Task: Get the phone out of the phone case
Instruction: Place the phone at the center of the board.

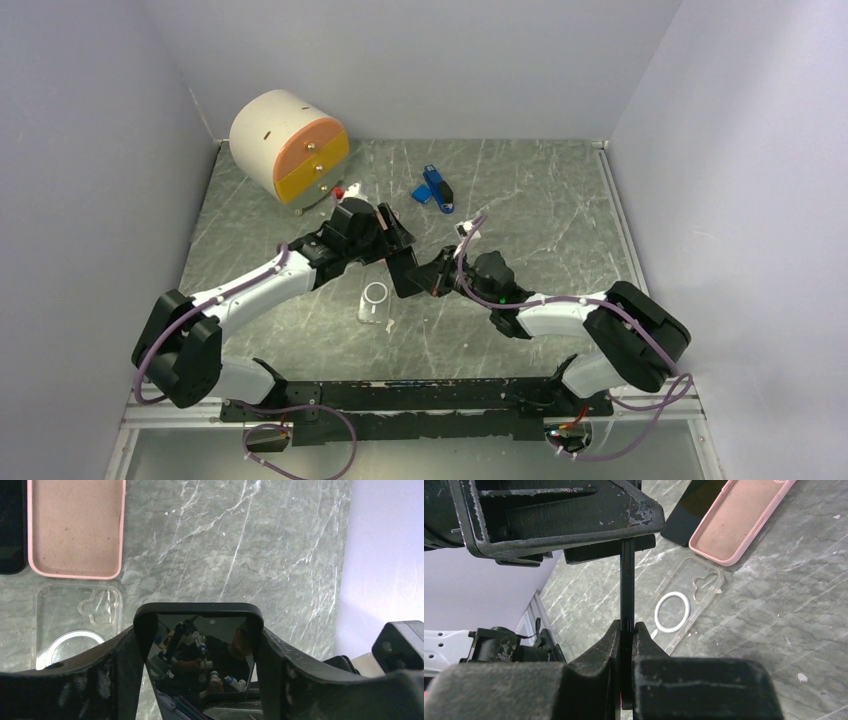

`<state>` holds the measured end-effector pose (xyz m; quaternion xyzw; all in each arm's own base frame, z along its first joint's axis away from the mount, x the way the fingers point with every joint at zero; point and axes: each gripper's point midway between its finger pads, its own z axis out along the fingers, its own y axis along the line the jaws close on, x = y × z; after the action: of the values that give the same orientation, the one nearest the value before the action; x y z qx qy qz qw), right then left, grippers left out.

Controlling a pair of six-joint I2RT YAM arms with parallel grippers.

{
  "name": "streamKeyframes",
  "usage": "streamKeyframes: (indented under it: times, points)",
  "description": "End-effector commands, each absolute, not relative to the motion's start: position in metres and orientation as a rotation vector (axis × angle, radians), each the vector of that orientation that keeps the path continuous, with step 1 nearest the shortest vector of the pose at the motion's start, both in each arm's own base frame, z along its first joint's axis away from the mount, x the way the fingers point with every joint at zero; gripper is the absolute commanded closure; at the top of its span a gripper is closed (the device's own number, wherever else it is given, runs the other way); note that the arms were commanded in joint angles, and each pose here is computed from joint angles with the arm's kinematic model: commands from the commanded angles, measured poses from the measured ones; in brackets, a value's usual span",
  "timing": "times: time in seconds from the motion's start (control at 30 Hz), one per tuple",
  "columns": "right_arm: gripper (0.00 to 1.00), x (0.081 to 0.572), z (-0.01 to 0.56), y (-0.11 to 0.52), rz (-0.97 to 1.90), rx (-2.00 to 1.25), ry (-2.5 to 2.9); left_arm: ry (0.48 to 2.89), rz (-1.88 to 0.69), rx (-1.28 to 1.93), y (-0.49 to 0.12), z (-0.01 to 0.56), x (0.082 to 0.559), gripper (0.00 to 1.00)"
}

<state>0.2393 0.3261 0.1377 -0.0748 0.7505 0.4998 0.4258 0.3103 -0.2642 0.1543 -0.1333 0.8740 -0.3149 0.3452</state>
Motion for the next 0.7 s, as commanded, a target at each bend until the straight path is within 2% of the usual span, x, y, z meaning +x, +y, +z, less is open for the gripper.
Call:
streamKeyframes:
  times: [0.0, 0.17, 0.2, 0.5, 0.67]
  points:
    - [1.0, 0.246, 0.182, 0.339, 1.317, -0.221, 1.71, 2.224, -0.801, -0.33, -0.258, 0.17, 0.315, 0.41]
    - [1.0, 0.243, 0.18, 0.34, 1.322, -0.236, 1.712, 2.248, -0.694, -0.275, -0.243, 0.168, 0.314, 0.77]
    - [0.95, 0.243, 0.182, 0.339, 1.321, -0.238, 1.707, 2.258, -0.663, -0.258, -0.239, 0.167, 0.313, 0.81]
    - [0.35, 0.247, 0.192, 0.319, 1.178, -0.249, 1.706, 2.369, -0.347, -0.127, -0.187, 0.159, 0.305, 0.91]
    - [0.1, 0.25, 0.194, 0.285, 1.009, -0.2, 1.716, 2.46, -0.183, -0.047, -0.155, 0.15, 0.297, 0.9]
